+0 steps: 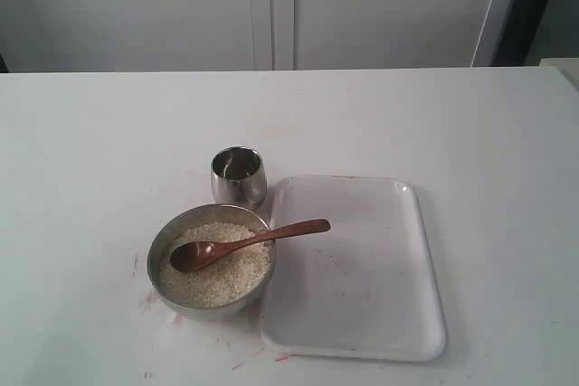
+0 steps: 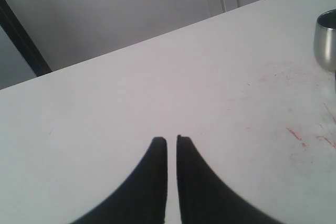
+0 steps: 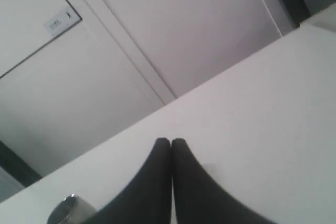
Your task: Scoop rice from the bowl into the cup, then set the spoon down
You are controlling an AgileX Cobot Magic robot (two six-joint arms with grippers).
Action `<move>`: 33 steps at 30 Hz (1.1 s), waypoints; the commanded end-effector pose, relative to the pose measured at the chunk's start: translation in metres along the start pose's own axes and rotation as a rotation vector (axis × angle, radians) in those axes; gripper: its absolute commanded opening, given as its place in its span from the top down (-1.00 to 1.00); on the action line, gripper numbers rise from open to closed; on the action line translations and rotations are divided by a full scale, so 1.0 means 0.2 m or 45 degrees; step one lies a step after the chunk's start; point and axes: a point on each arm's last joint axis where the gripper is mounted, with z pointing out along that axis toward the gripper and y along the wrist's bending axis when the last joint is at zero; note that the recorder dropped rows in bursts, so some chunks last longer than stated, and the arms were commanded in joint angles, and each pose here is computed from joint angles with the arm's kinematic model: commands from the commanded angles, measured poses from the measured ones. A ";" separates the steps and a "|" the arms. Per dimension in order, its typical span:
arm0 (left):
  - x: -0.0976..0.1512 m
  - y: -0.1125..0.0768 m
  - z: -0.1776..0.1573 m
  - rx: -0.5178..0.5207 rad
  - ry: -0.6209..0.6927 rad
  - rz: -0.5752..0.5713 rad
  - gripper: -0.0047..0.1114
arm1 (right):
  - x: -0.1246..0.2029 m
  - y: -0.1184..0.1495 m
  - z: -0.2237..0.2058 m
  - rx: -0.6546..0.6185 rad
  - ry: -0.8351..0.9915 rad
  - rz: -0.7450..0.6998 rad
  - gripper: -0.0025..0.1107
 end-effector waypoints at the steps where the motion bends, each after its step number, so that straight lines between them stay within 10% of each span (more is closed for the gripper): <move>1: -0.01 0.00 0.00 -0.001 -0.016 -0.016 0.67 | -0.11 0.11 -0.02 -0.020 0.165 -0.078 0.96; 14: -0.01 0.00 0.00 -0.001 -0.016 -0.016 0.67 | -0.57 0.52 0.35 -0.097 0.729 -0.687 0.96; 20: -0.01 0.00 0.00 -0.001 -0.016 -0.016 0.67 | -0.47 0.63 0.76 -0.166 1.226 -0.736 0.96; 25: -0.01 0.00 0.00 -0.001 -0.016 -0.016 0.67 | -0.32 0.75 0.97 -0.608 1.558 -0.605 0.96; 33: -0.01 0.00 0.00 -0.001 -0.016 -0.016 0.67 | -0.30 0.76 1.02 -0.586 1.553 -1.016 0.96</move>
